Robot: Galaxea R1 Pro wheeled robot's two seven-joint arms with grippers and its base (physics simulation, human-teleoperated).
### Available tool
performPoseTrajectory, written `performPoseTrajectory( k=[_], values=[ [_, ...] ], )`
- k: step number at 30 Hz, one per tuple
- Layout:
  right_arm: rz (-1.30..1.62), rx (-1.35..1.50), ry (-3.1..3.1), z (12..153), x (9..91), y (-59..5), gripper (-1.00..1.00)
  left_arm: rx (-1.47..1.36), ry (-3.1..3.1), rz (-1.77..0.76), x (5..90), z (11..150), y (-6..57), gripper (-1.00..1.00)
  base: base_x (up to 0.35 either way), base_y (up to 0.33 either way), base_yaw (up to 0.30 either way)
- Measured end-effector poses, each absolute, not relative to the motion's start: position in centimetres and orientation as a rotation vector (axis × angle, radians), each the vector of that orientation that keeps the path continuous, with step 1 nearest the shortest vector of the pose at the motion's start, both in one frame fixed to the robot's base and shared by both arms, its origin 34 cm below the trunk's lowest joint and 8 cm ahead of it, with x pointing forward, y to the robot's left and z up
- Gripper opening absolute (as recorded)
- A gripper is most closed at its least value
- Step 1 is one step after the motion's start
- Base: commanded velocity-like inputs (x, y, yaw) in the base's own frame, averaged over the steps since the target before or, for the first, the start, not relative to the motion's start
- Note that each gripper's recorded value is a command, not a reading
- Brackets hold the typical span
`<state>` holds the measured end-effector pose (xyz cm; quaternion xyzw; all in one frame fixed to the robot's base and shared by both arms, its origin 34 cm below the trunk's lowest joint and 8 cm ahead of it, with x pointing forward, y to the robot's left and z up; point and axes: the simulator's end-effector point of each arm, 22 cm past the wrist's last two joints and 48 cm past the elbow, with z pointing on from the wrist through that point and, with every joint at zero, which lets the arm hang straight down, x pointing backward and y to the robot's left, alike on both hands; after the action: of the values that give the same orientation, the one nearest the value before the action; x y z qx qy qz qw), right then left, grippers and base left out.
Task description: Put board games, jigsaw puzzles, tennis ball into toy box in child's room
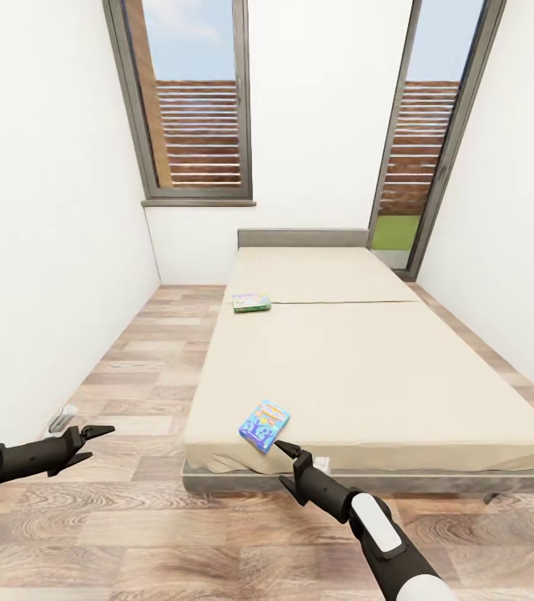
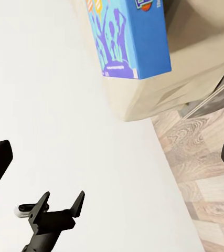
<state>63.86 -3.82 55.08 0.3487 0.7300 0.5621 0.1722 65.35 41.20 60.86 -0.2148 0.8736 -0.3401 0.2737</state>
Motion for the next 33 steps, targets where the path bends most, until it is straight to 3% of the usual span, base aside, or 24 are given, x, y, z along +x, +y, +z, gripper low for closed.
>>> performPoseTrajectory(
  k=[33],
  values=[
    [1.599, 0.985, 2.075, 51.1, 63.0, -3.6, 1.00, -0.581, 2.346, -0.925, 64.5, 56.9, 41.1, 1.00, 0.000, 0.000, 0.000]
  ],
)
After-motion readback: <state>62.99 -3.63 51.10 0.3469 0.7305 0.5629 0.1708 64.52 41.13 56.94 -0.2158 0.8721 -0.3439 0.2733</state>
